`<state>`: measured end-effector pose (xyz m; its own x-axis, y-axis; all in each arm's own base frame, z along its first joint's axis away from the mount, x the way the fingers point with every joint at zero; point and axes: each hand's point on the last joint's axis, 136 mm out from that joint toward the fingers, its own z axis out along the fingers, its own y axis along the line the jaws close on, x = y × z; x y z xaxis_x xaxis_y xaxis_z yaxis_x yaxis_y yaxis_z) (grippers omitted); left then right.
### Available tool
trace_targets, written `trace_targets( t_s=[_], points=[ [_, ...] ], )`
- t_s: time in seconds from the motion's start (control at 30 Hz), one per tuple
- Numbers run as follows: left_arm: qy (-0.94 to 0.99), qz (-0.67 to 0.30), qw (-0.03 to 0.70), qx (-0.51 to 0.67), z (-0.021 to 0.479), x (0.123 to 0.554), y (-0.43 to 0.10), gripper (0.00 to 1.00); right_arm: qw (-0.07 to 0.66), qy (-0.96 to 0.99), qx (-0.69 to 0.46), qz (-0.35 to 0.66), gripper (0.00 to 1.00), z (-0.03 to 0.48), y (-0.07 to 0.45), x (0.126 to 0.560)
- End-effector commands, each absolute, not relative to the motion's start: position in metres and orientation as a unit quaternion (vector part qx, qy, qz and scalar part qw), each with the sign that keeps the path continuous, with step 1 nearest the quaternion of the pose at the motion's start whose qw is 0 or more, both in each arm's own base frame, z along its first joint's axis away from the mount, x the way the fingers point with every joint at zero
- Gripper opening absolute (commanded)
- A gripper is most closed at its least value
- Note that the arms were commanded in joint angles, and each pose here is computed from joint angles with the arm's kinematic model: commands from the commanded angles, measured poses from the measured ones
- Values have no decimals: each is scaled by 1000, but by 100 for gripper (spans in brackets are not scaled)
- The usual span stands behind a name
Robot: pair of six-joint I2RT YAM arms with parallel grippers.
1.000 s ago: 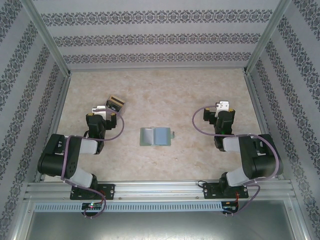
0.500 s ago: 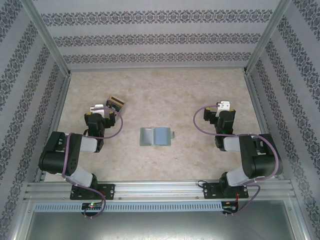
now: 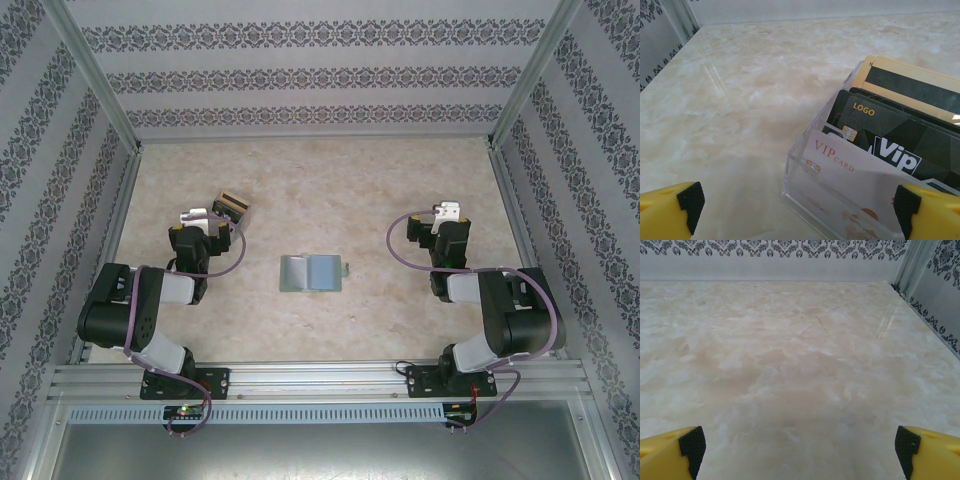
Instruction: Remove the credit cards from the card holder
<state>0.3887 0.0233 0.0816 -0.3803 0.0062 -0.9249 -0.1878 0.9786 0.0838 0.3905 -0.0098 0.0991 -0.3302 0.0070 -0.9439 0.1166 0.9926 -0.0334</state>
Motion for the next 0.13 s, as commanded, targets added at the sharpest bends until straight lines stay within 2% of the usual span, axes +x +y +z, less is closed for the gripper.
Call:
trace_targets(
  t_s=[0.0, 0.1],
  points=[
    [823, 80, 558, -70, 85, 394, 29, 99, 589, 806, 42, -36, 98, 106, -9, 395],
    [823, 80, 558, -70, 85, 393, 28, 99, 596, 802, 20, -21, 98, 108, 0, 393]
  ],
)
